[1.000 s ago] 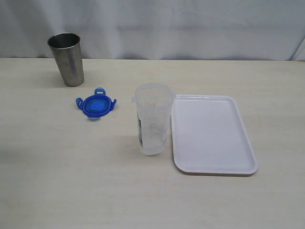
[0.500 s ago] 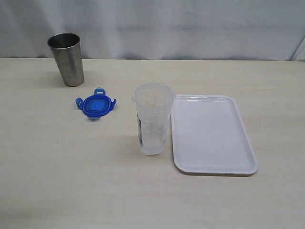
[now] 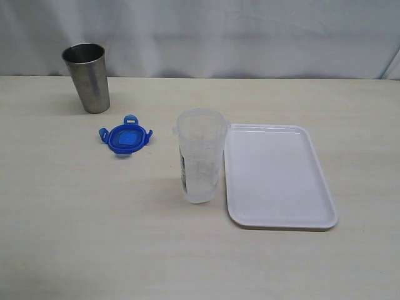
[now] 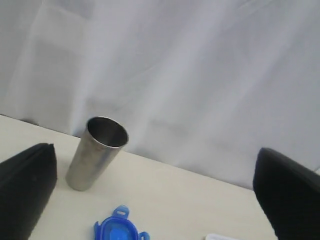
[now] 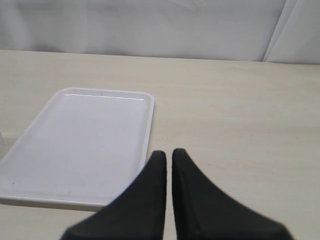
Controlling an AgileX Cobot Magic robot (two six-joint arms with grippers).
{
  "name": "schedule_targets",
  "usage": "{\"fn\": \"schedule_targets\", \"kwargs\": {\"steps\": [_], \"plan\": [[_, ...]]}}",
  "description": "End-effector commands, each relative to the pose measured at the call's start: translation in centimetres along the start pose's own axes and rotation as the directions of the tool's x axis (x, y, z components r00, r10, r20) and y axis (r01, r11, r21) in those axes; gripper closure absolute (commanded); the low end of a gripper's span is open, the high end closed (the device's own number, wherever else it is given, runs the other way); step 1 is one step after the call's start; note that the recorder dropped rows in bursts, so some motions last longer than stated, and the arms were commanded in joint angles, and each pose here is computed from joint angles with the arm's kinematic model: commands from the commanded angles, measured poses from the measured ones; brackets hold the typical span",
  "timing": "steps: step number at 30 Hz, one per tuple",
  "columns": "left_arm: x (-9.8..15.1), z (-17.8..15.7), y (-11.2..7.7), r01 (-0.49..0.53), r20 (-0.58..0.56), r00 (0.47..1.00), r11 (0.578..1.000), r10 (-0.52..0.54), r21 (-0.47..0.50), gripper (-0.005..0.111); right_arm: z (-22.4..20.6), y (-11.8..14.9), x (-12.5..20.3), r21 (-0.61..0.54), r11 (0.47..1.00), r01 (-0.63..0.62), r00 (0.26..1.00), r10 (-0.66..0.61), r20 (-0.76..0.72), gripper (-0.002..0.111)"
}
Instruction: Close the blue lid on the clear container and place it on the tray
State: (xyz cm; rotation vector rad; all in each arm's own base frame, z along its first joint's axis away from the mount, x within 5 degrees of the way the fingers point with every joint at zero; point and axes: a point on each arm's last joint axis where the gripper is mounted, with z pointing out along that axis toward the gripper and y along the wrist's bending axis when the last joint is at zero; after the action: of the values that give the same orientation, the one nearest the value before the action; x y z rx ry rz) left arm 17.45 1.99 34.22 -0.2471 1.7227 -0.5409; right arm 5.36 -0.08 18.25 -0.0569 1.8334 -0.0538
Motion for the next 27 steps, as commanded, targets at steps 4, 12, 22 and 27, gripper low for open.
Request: {"fn": "schedule_targets", "kwargs": {"steps": [4, 12, 22, 27], "plan": [[-0.7, 0.7, 2.3, -0.17, -0.005, 0.985, 0.966, 0.173, -0.192, 0.004, 0.0, 0.0, 0.0, 0.004, 1.0, -0.003, 1.0, 0.003, 0.008, 0.104], [-4.6, -4.0, 5.5, -0.408, -0.074, 0.799, 0.447, 0.596, -0.796, 0.004, 0.0, 0.0, 0.0, 0.004, 1.0, -0.003, 1.0, 0.003, 0.008, 0.104], [-1.7, -2.7, 9.4, -0.673, -0.601, 0.716, 0.122, 0.355, -0.73, 0.004, 0.0, 0.0, 0.0, 0.004, 1.0, -0.003, 1.0, 0.003, 0.008, 0.104], [1.7, -0.3, 8.8, -0.776, -0.752, 0.614, 0.357, 0.238, -0.52, 0.004, 0.0, 0.0, 0.0, 0.004, 1.0, -0.003, 1.0, 0.003, 0.008, 0.104]]}}
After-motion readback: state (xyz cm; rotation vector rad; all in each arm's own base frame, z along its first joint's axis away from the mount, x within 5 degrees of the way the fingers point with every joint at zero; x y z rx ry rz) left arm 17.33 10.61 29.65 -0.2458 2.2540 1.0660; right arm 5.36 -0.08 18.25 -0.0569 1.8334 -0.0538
